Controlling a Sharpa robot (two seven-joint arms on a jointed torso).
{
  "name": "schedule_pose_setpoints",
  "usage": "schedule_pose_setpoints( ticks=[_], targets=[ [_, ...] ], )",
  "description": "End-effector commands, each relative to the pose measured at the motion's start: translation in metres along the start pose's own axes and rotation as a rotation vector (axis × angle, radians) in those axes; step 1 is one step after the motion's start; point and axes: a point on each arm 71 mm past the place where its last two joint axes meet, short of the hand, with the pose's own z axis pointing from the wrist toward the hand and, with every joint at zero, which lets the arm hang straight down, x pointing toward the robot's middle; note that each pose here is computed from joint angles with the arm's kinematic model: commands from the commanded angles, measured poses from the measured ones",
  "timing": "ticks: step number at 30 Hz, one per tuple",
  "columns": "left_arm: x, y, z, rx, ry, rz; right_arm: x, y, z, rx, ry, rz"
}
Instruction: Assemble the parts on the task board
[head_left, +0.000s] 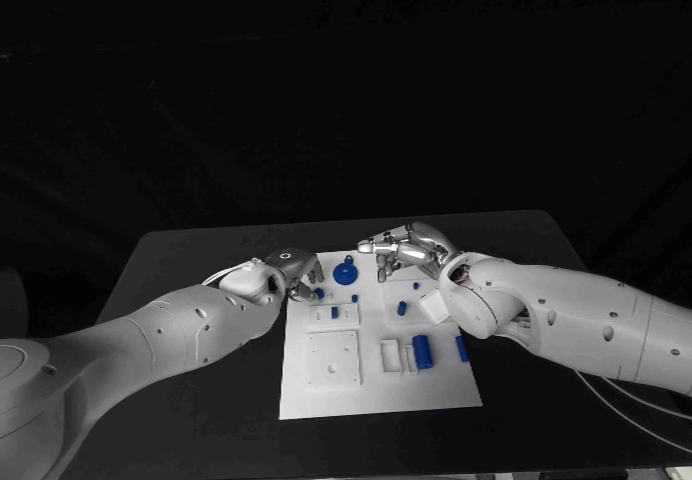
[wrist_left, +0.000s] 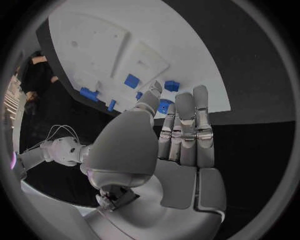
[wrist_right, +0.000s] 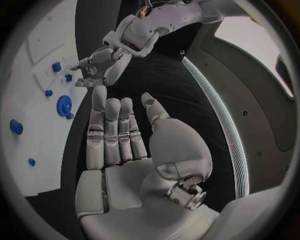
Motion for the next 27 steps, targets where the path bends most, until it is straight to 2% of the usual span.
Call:
schedule_pose_setpoints(
  ticks=[1,7,27],
  targets=[
    [0.0033,-0.0014,0.0008,0.007,0.015,-0.013,0.002,0.002,0.0,-0.015,0.011,0.012],
    [0.0098,-0.0002,0.0007,-0.005,0.015,-0.014,0.003,0.003,0.0,-0.017,0.014,0.013],
    [0.0151,-0.0004,0.0034,-0.035,0.008,-0.025,0.005,0.005,0.001,-0.018,0.024,0.015]
  ],
)
